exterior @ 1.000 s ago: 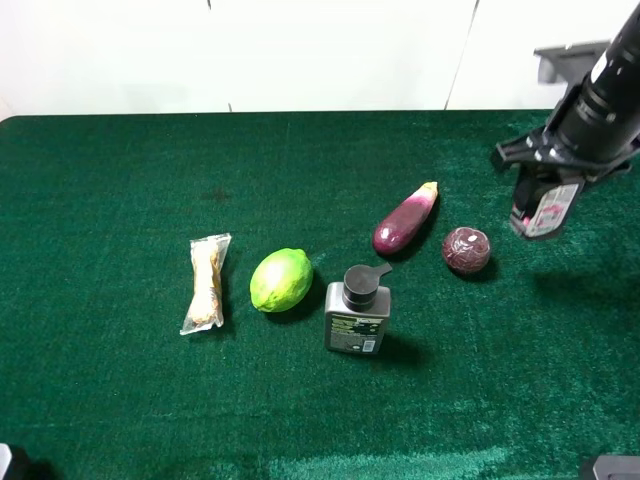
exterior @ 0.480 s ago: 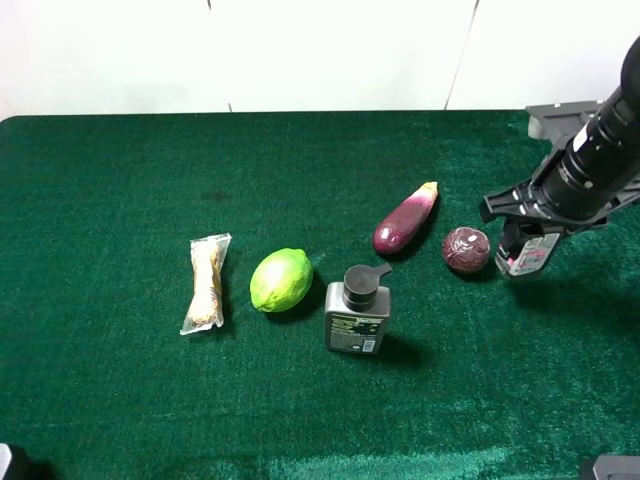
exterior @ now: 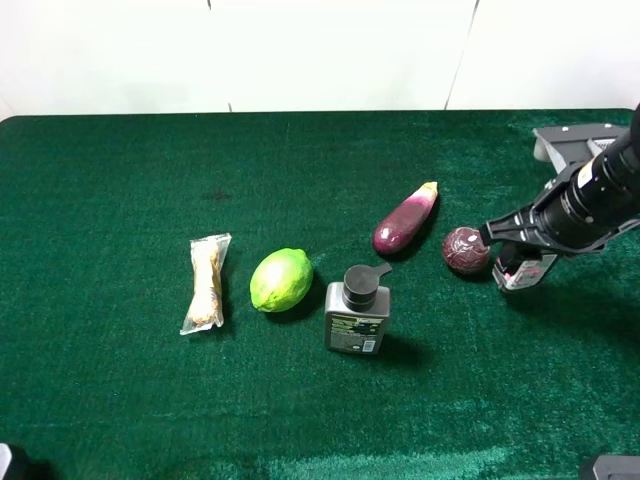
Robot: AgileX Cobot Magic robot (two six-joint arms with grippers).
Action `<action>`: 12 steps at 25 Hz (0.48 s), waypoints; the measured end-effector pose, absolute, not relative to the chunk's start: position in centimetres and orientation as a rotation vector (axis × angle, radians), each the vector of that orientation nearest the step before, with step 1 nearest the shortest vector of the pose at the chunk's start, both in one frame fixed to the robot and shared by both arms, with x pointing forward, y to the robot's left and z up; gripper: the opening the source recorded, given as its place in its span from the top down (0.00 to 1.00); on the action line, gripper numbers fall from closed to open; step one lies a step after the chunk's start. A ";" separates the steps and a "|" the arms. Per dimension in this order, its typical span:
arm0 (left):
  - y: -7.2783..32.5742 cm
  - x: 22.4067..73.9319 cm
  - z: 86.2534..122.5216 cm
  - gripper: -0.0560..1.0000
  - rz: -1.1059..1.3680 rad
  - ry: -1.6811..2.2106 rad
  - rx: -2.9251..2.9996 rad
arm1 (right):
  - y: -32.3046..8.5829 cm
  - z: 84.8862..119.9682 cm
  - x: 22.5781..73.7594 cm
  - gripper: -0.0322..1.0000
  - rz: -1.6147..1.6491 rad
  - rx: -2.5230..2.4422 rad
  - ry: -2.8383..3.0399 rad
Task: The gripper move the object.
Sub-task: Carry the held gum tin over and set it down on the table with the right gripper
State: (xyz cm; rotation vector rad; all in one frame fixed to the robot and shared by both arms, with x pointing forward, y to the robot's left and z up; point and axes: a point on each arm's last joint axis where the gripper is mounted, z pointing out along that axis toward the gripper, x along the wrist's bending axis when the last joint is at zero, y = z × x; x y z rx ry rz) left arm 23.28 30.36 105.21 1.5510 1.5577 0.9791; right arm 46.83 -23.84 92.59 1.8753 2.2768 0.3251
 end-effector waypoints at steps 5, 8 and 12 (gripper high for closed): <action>30.4 23.3 105.2 0.01 0.979 1.558 1.551 | -24.2 92.4 46.1 0.64 0.358 1.882 2.229; 30.4 23.3 105.2 0.01 0.979 1.558 1.551 | -24.4 92.3 45.8 0.64 0.352 1.873 2.211; 30.4 23.3 105.2 0.01 0.979 1.558 1.551 | -24.6 92.3 45.7 0.64 0.337 1.874 2.186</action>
